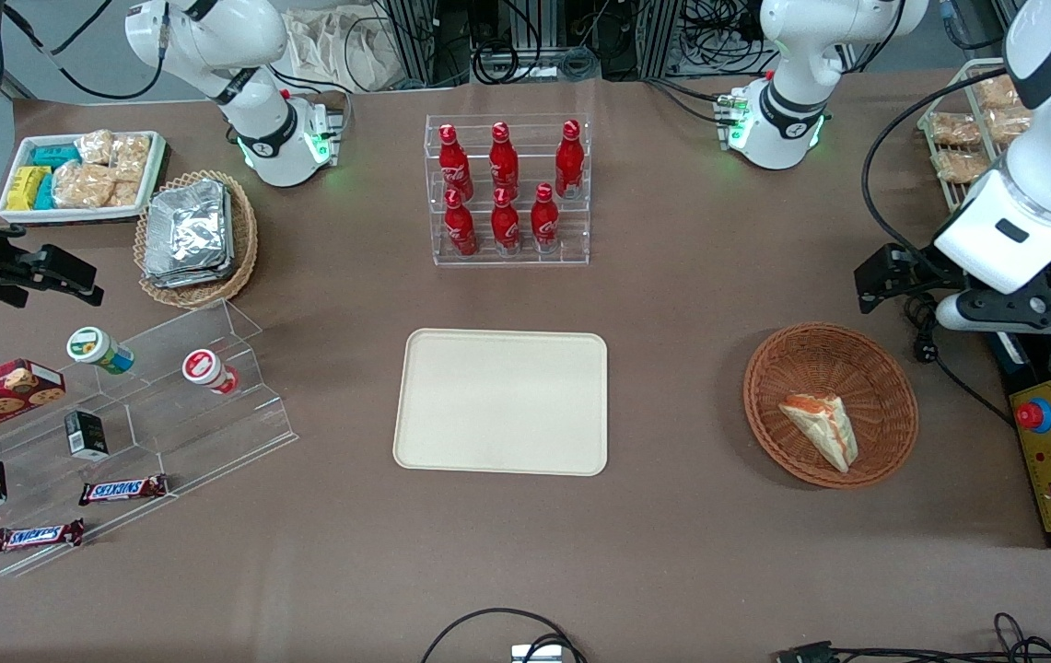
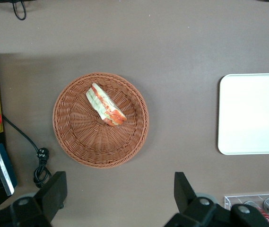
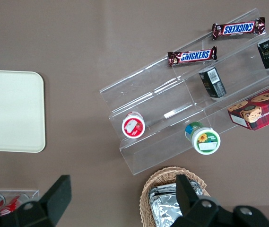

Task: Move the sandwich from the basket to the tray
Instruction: 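Move the left gripper toward the sandwich in the wicker basket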

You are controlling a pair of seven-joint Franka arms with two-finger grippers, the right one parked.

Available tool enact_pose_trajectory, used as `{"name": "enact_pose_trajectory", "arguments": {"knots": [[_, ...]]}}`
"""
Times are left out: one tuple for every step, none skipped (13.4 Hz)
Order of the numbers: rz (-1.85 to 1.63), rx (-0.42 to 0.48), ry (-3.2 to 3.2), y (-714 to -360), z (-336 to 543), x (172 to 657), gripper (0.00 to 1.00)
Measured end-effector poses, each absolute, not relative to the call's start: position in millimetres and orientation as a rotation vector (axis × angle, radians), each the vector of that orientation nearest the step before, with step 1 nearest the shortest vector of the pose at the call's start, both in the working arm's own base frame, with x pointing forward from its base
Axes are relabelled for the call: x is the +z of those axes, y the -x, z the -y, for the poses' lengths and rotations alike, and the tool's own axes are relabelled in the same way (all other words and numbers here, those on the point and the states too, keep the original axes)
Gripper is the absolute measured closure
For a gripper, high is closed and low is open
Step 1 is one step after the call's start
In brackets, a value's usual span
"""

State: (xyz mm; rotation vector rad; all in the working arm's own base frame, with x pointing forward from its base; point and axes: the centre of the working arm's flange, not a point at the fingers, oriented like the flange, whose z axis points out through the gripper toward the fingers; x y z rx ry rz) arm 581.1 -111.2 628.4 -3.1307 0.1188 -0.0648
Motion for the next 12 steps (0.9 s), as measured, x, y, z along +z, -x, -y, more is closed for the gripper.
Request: {"name": "enact_pose_trajectory", "arguments": {"knots": [[-0.116, -0.049, 3.129, -580, 110, 627, 0.0], [-0.111, -0.018, 3.127, -579, 108, 625, 0.0], [-0.107, 0.008, 3.123, -579, 106, 622, 0.0], [-0.101, 0.017, 3.119, -579, 104, 621, 0.0], [-0.089, 0.023, 3.117, -581, 100, 618, 0.0], [-0.064, 0.038, 3.115, -584, 91, 613, 0.0], [-0.03, 0.068, 3.111, -588, 79, 602, 0.0], [0.036, 0.096, 3.106, -594, 66, 585, 0.0], [0.184, 0.103, 3.096, -600, 53, 563, 0.0], [0.373, 0.095, 3.075, -605, 41, 540, 0.0], [0.525, 0.085, 3.051, -609, 34, 517, 0.0], [0.636, 0.077, 3.03, -610, 32, 495, 0.0]]}}
